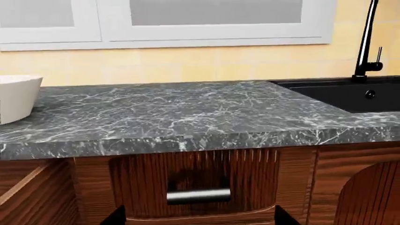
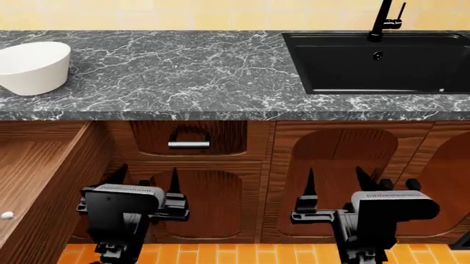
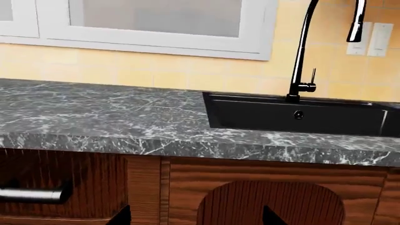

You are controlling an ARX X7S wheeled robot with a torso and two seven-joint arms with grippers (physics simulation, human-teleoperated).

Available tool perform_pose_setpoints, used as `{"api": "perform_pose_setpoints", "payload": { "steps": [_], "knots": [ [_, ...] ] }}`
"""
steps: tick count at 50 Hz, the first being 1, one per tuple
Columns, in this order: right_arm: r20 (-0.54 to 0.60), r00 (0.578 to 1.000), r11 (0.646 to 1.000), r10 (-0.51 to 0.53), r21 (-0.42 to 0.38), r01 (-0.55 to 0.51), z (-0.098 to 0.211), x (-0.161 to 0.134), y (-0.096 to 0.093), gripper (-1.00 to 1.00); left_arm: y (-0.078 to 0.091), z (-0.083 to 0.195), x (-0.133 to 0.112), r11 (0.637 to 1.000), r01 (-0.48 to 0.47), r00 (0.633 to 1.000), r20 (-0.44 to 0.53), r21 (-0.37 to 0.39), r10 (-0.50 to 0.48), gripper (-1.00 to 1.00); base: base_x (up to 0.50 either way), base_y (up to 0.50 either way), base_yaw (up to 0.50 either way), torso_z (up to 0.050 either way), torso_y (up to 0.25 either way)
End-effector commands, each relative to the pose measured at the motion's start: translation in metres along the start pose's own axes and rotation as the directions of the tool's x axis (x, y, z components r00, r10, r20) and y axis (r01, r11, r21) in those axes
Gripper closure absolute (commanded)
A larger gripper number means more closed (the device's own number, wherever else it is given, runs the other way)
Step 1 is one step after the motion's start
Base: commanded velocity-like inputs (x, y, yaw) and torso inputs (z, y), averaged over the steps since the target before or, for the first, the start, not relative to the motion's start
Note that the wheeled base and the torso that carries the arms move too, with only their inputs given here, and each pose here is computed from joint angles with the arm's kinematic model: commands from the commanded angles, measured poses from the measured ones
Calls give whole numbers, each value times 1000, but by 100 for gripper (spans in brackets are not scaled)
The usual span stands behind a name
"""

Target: Place the bar in the bowl and close the drawer.

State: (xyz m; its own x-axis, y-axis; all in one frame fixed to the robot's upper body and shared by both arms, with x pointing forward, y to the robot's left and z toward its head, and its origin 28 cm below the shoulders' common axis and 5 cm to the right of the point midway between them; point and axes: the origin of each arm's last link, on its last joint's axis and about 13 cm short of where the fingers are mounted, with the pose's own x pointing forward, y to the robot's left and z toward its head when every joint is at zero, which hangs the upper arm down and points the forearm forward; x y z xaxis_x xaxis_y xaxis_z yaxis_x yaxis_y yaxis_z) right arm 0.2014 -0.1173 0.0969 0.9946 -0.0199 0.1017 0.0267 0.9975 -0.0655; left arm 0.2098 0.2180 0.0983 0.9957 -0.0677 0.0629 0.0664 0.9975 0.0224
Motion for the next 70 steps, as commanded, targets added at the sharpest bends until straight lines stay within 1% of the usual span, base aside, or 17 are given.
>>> {"api": "perform_pose_setpoints", "payload": {
  "steps": [1, 6, 10, 31, 55, 70],
  "knots": [
    [39, 999, 997, 38, -65, -35, 66, -2, -15, -100, 12, 77, -2, 994, 83, 996, 11, 68, -84, -100, 0, 0, 0, 50, 0],
    [70, 997, 997, 26, -77, -21, 89, 1, -22, -100, 17, 103, 0, 989, 93, 995, 27, 117, -97, -100, 2, 238, 0, 50, 0],
    [78, 997, 996, 14, -84, -7, 92, 2, -24, -100, 19, 109, 0, 987, 97, 994, 31, 132, -101, -100, 9, 500, 0, 50, 0],
    [107, 994, 993, -12, -113, 24, 102, 3, -27, -100, 22, 118, 2, 984, 81, 995, 51, 160, -91, -100, 11, 500, 0, 50, 0],
    [121, 993, 990, -11, -138, 28, 105, 4, -26, -100, 26, 120, 1, 984, 70, 995, 60, 163, -81, -100, 10, 500, 0, 50, 1],
    [119, 993, 990, -16, -139, 33, 106, 7, -26, -100, 28, 122, 2, 985, 63, 995, 64, 162, -74, -100, 11, 500, 0, 50, 1]
  ]
}}
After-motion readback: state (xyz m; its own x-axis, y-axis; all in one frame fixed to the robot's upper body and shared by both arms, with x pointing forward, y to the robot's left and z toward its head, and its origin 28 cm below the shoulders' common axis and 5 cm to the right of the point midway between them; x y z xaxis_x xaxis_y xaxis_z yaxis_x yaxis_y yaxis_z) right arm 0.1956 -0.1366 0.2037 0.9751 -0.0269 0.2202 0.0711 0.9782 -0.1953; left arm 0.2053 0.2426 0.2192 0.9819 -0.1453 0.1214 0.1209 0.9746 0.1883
